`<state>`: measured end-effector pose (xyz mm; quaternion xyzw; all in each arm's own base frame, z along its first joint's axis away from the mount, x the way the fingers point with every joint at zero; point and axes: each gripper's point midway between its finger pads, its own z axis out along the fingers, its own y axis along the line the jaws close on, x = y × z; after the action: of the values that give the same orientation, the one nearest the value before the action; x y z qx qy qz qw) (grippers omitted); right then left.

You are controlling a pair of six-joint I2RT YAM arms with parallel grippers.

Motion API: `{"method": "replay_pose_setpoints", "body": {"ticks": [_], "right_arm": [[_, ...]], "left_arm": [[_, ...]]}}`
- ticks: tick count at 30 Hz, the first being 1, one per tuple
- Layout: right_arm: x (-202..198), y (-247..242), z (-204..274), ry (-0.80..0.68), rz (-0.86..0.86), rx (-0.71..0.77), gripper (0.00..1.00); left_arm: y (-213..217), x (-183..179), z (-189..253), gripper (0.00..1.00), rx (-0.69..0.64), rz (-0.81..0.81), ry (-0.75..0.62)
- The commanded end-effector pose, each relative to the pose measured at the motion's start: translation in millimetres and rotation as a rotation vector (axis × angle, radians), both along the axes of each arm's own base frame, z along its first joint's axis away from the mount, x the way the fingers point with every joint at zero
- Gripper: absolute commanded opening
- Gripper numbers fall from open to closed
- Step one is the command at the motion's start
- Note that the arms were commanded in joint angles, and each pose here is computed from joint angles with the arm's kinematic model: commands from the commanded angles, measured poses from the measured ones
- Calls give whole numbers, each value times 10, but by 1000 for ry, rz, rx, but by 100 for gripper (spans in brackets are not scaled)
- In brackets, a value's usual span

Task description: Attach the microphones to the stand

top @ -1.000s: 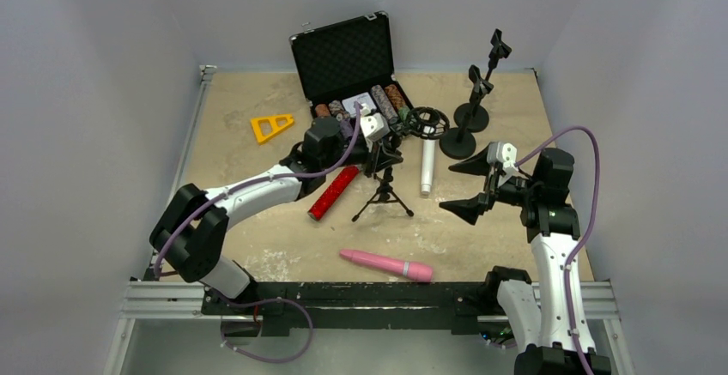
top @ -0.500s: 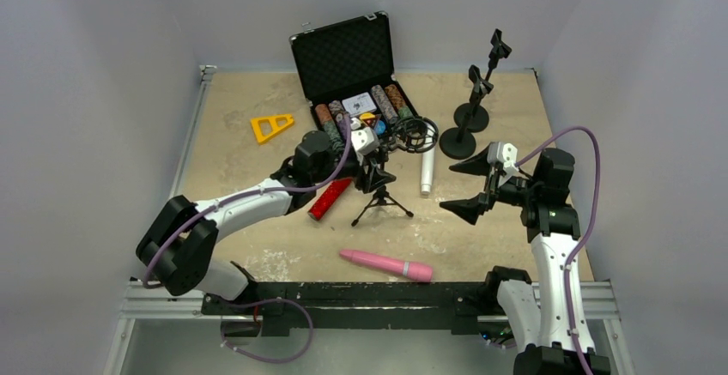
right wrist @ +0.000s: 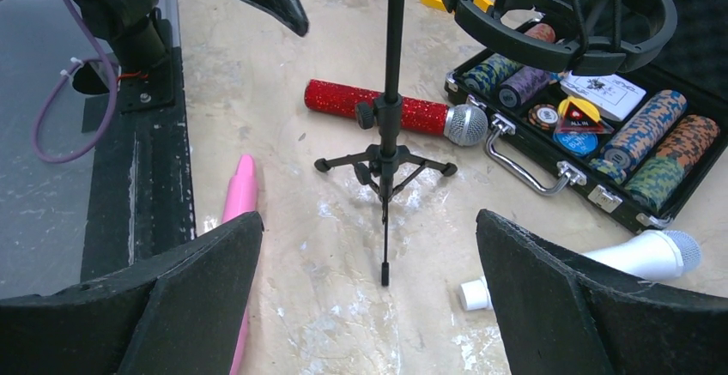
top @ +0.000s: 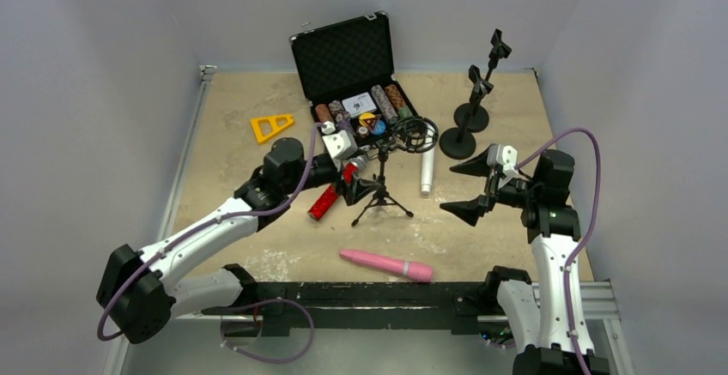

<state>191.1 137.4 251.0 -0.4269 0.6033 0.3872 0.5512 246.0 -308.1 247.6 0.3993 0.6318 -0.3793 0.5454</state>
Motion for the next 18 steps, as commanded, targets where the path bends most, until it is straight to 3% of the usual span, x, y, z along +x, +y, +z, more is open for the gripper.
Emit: {"method": "replay_pose_setpoints", "body": {"ticks": [1,10,18], "right_arm": [[-18,-7,69,-47,4,-13,99],[35,-44,-93,-2,-35,-27,98],[83,-74,-133,0,-58,-43,98]], "left_arm": [[256,-110,-13,99,58,50,-18],[1079,-141,-260,99,209,430,169],[1267,-100,-912,99,324,609,447]]}}
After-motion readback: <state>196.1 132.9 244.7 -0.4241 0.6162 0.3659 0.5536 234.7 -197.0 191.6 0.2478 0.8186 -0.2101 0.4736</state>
